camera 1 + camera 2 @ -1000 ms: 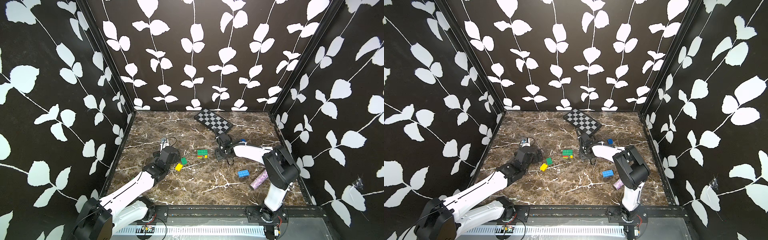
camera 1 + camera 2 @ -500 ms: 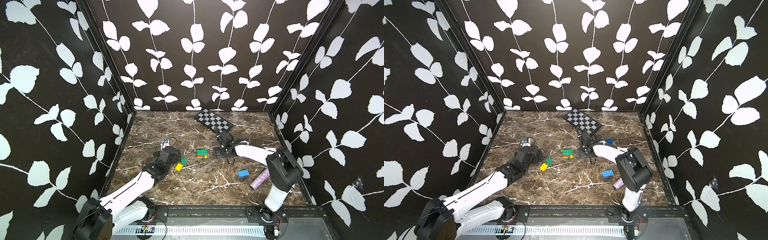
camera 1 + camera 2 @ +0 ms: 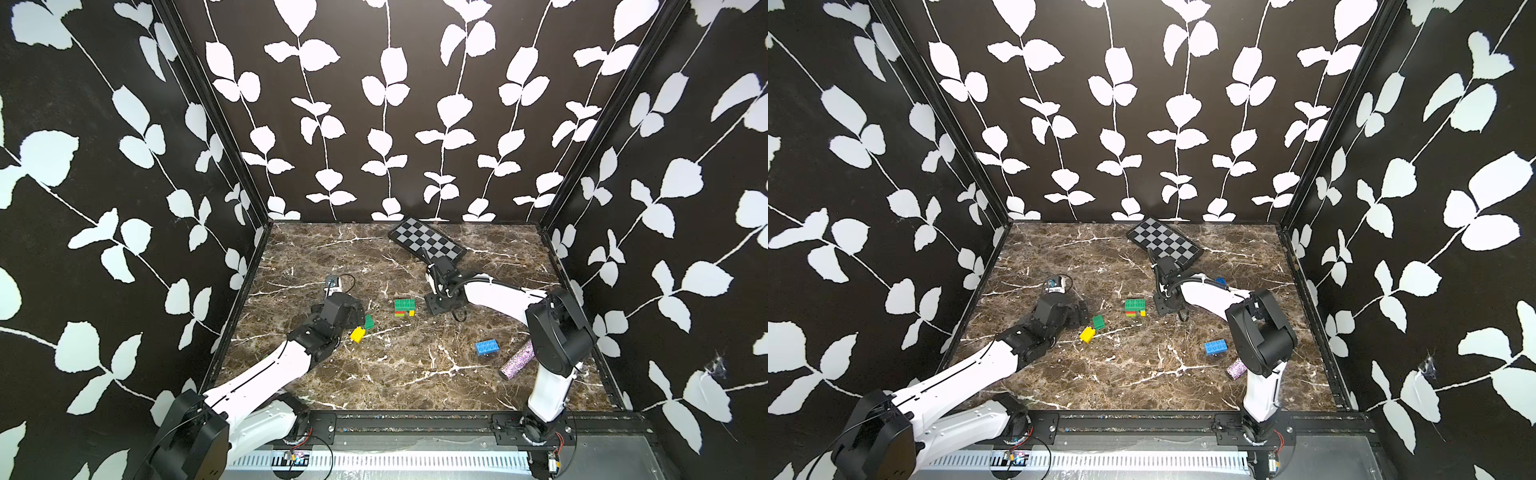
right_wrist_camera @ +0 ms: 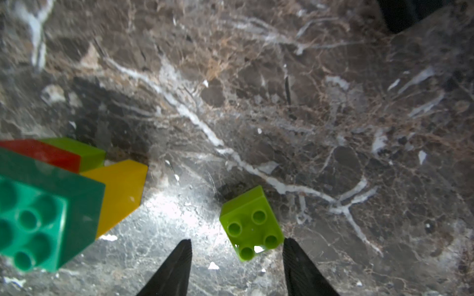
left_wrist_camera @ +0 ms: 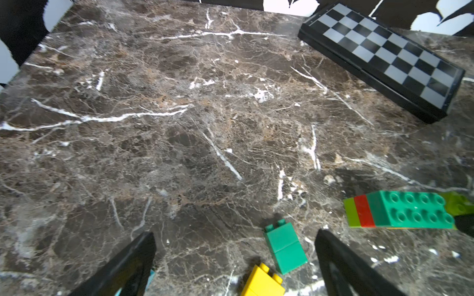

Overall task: Assemble the letter h with lego
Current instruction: Pick up the lego brick from the center of the board.

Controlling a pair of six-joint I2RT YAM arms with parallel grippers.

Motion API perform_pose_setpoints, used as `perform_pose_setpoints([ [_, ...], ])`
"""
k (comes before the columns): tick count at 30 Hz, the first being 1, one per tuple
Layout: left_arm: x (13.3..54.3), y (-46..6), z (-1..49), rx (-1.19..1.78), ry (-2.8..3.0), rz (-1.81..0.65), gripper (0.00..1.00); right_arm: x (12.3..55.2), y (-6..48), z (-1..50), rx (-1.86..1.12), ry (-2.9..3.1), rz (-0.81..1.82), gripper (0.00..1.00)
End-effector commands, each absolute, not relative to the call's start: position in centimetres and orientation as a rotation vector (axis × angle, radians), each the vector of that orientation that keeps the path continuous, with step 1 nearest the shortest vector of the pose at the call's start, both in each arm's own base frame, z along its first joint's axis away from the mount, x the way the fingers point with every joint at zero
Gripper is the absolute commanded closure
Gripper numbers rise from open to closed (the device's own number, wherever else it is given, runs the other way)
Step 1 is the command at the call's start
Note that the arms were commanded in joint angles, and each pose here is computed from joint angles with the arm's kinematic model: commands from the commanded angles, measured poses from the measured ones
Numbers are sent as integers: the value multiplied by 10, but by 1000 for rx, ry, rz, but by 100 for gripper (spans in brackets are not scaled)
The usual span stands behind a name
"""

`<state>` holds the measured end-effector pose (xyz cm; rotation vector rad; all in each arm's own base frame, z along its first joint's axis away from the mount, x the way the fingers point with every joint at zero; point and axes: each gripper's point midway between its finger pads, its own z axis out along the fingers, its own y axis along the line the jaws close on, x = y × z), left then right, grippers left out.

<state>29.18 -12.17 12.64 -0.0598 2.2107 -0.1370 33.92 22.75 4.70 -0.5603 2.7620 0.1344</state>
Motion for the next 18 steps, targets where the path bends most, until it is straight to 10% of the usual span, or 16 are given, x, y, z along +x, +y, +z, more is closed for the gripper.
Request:
perform_pose_setpoints([
  [1, 292, -129, 127, -64, 2225, -197, 1, 338, 222, 44, -640, 2799, 98, 43],
  [18, 292, -138, 119, -50, 2271, -230, 1, 340, 217, 31, -759, 2857, 14, 53],
])
